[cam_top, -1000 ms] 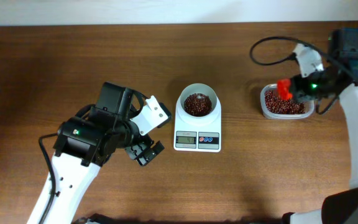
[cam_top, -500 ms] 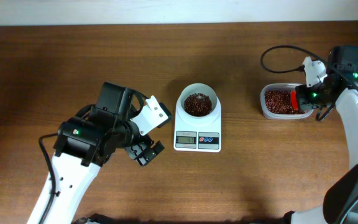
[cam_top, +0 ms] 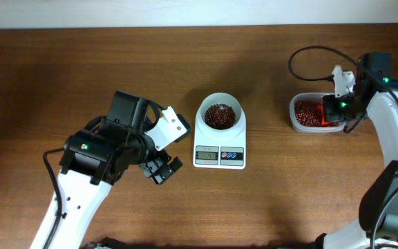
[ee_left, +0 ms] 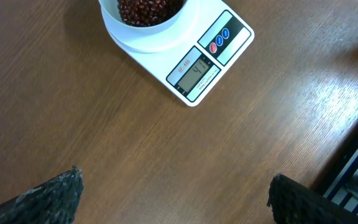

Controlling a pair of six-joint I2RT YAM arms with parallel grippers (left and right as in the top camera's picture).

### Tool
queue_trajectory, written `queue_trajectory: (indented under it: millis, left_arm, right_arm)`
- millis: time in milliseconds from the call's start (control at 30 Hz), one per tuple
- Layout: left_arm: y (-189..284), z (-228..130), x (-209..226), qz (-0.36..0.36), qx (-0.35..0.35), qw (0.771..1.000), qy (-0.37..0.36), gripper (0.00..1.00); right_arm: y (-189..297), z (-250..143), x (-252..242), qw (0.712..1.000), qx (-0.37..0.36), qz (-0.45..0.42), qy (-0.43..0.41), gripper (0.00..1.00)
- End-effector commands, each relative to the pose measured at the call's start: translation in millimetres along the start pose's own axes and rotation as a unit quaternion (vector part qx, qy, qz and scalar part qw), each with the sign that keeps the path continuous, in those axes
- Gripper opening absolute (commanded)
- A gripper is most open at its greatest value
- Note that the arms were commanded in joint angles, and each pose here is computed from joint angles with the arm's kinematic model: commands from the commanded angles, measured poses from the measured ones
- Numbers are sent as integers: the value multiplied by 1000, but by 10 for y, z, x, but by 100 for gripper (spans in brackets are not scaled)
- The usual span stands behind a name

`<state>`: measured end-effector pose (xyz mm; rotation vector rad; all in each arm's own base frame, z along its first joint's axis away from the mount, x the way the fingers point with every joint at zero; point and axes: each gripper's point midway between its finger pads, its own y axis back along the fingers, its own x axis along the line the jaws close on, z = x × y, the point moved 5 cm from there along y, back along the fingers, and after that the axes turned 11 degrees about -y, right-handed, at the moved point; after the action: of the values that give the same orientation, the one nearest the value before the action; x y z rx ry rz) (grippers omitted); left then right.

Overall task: Scoop and weigh 50g on scale
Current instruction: 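Dip the scoop into the tub beans with the right gripper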

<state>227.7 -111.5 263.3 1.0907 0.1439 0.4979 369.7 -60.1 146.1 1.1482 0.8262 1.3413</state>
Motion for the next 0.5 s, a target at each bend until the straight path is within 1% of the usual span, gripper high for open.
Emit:
queue_trajectory:
  millis: [0,67,200,267,367,467]
  left_arm:
    - [38,37,3,-1,-11,1000,-8,99]
    - [38,37,3,-1,-11,1000,-8,99]
    - [38,37,3,-1,-11,1000,-8,99]
    - [38,37,3,-1,-11,1000,-8,99]
    - [38,37,3,-1,-11,1000,-8,99]
    - [38,37,3,-1,-11,1000,-8,99]
  right_arm:
    - [-23,3,177,997,0,76,-11,4]
    - [-21,5,168,997,1,76,-30,4]
    - [-15,5,122,996,0,75,-39,4]
    - [0,19,25,994,-4,76,-81,4]
    - [1,21,-112,986,-7,121,-115,4]
    - [-115,-12,-222,975,8,166,-148,4]
